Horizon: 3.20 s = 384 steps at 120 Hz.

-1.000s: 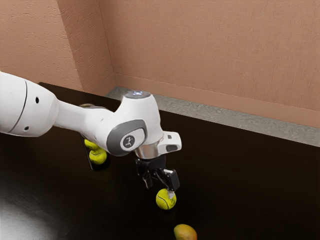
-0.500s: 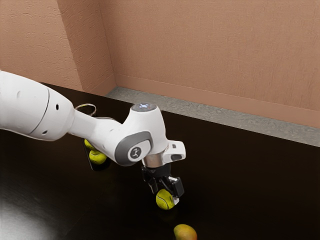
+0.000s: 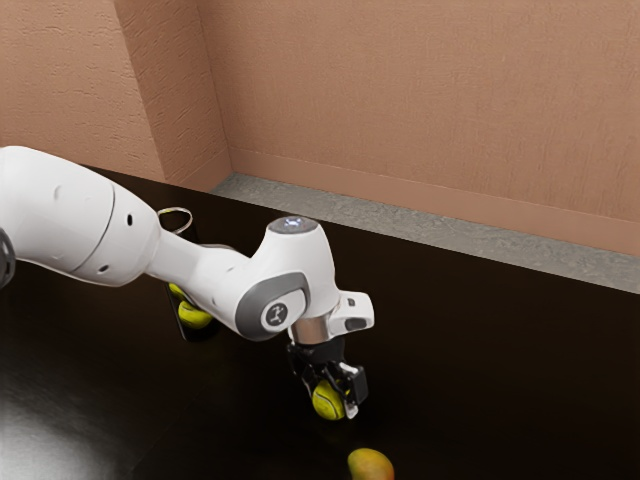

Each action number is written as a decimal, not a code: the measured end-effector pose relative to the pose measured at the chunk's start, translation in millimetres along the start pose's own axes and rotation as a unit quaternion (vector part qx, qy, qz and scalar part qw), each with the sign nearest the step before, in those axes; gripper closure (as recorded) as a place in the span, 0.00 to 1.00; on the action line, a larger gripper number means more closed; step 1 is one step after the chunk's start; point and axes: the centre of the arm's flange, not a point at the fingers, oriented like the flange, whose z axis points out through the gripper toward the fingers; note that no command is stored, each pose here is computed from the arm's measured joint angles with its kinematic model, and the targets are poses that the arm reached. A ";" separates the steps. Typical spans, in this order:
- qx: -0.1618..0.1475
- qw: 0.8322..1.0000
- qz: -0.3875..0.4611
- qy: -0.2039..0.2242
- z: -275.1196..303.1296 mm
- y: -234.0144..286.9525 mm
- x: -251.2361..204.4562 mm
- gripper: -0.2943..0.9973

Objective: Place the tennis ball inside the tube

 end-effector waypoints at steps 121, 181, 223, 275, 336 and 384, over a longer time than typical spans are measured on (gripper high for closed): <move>0.071 0.993 -0.032 0.084 -232.7 -47.2 -20.7 0.58; 0.106 0.990 -0.060 0.074 -315.9 -151.9 -23.0 0.60; 0.112 0.989 -0.073 0.058 -329.2 -218.3 -36.1 0.60; 0.108 0.991 -0.065 0.039 -316.6 -255.3 -32.3 0.64; 0.109 0.991 -0.063 0.041 -315.1 -283.0 -25.7 0.66; 0.109 0.992 -0.053 0.038 -312.9 -276.8 -24.7 0.65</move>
